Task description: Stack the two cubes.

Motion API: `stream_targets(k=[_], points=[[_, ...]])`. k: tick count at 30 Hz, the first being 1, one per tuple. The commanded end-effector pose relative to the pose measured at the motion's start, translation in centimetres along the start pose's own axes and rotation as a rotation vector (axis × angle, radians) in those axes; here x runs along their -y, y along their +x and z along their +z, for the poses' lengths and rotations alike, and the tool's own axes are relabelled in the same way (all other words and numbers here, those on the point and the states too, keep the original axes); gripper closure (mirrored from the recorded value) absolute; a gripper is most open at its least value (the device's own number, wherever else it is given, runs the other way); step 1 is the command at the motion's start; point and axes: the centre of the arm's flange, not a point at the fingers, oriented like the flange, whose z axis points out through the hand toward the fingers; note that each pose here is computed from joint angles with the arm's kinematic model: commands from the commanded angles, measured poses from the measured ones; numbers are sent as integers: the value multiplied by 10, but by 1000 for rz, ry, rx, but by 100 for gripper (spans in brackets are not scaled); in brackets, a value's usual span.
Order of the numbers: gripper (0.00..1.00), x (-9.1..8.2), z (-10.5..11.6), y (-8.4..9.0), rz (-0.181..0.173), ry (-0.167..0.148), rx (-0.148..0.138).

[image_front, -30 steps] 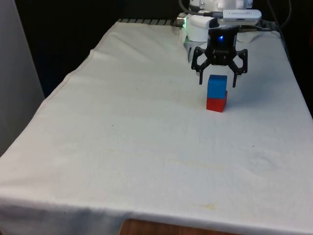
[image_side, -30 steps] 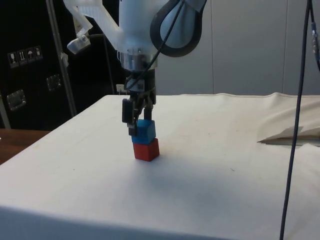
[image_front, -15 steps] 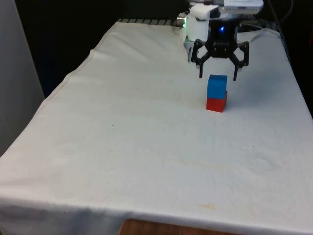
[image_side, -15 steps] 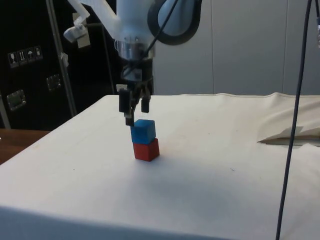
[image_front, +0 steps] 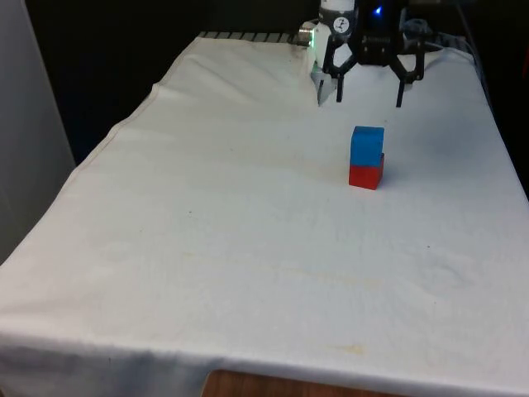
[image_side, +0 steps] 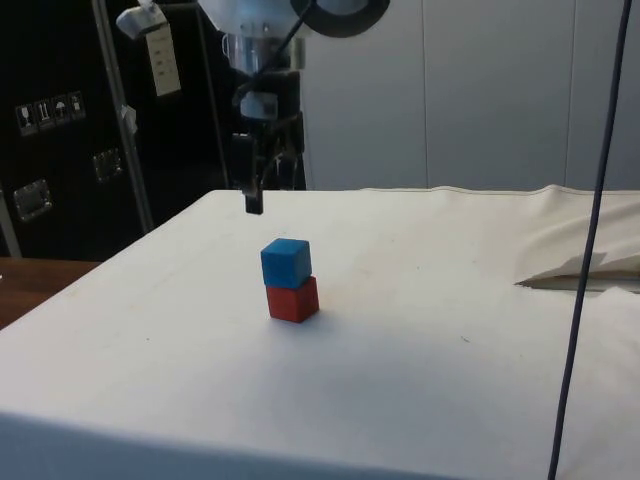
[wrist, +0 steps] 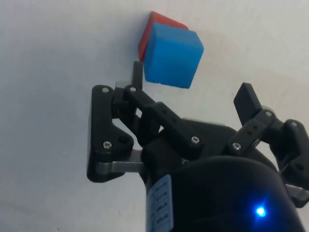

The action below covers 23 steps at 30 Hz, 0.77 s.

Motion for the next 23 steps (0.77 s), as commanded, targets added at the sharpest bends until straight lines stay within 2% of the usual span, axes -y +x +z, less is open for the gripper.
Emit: stream_targets(k=[1,4,5,6,12,14,17,23], points=[[0,1,-3,1,6,2,11],[0,0,-10,3,8,-3,20],[0,-1,-8,3,5,-6,11],[0,0,-11,3,10,-5,23],[0,0,-24,7,12,-12,37],[0,-1,-24,8,8,-17,31],[0,-1,-30,9,14,-16,42],[0,-1,-33,11,13,-16,42]])
